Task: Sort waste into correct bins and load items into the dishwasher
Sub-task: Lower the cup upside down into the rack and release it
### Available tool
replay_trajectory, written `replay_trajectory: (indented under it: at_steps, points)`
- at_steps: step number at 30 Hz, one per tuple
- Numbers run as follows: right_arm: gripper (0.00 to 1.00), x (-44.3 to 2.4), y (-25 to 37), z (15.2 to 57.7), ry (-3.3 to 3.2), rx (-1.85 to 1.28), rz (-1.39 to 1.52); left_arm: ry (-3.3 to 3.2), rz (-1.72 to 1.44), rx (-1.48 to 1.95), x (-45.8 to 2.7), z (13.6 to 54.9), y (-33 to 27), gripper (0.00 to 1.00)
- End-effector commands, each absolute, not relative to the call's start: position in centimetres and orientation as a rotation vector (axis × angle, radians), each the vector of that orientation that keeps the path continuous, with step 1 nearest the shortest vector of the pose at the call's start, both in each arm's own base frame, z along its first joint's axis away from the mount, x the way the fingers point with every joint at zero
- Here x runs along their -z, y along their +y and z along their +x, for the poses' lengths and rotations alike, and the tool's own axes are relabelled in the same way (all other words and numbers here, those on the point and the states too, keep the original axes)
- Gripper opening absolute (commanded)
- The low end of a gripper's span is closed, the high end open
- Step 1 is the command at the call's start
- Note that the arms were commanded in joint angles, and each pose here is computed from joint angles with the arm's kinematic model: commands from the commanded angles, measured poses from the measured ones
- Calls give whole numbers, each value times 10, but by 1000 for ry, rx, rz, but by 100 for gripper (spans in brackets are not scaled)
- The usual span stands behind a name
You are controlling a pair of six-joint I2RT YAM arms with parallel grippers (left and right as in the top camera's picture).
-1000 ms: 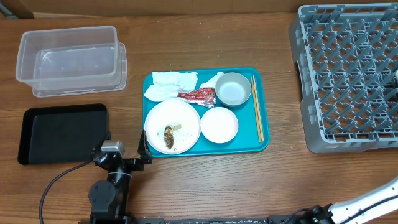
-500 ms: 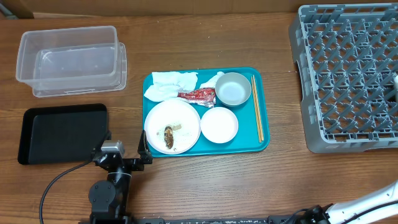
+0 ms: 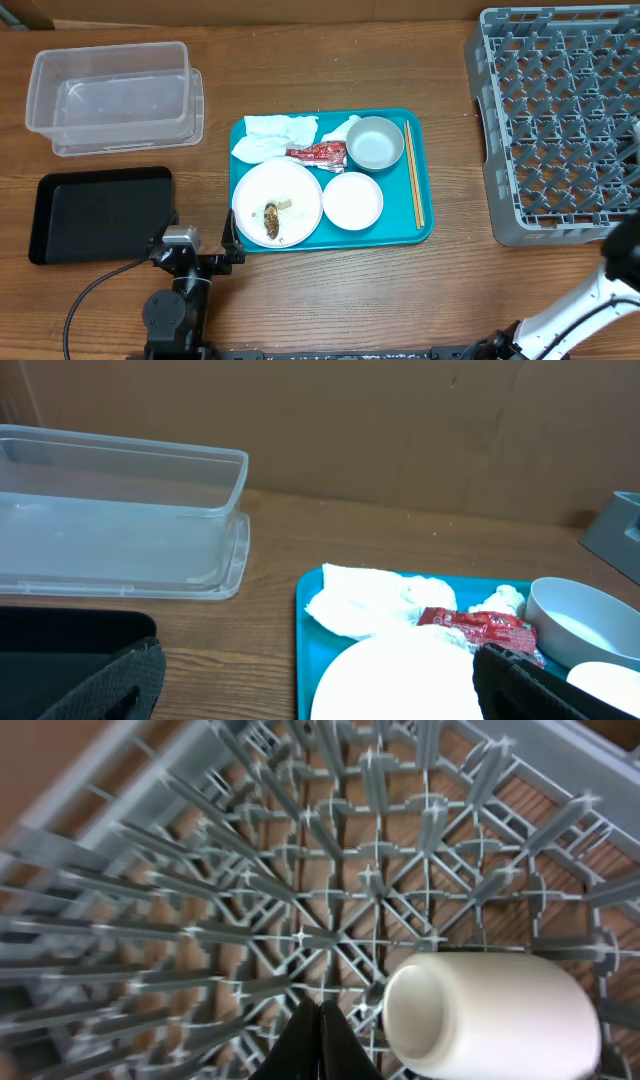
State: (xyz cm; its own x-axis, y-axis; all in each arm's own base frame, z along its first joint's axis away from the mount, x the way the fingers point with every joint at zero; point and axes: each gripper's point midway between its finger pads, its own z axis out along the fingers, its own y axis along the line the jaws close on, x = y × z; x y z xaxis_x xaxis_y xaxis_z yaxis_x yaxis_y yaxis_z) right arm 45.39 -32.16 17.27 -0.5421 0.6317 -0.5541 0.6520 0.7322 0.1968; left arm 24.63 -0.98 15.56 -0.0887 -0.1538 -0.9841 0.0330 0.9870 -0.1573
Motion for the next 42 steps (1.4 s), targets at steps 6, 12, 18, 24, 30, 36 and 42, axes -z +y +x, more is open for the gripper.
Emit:
replay_trajectory:
  at_steps: [6, 12, 18, 24, 30, 36, 42]
  points:
    - [4, -112, -357, 424, 2424, 469, 1151, 1649, -92, 138, -155, 246, -7, 100]
    - [4, -108, -368, 411, 2431, 519, 1192, 1649, -92, 138, -155, 246, -7, 100]
    - [4, -120, -383, 384, 2367, 733, 1320, 1649, -92, 138, -155, 246, -7, 100]
    - [4, -138, -384, 373, 2315, 773, 1374, 1649, -92, 138, -155, 246, -7, 100]
    - [4, -152, -380, 367, 2288, 773, 1400, 1649, -92, 138, -155, 246, -7, 100]
    - [4, -157, -377, 365, 2285, 757, 1411, 1649, -92, 139, -155, 246, -7, 100]
    - [4, -156, -364, 377, 2296, 606, 1399, 1649, -92, 138, -155, 246, -7, 100]
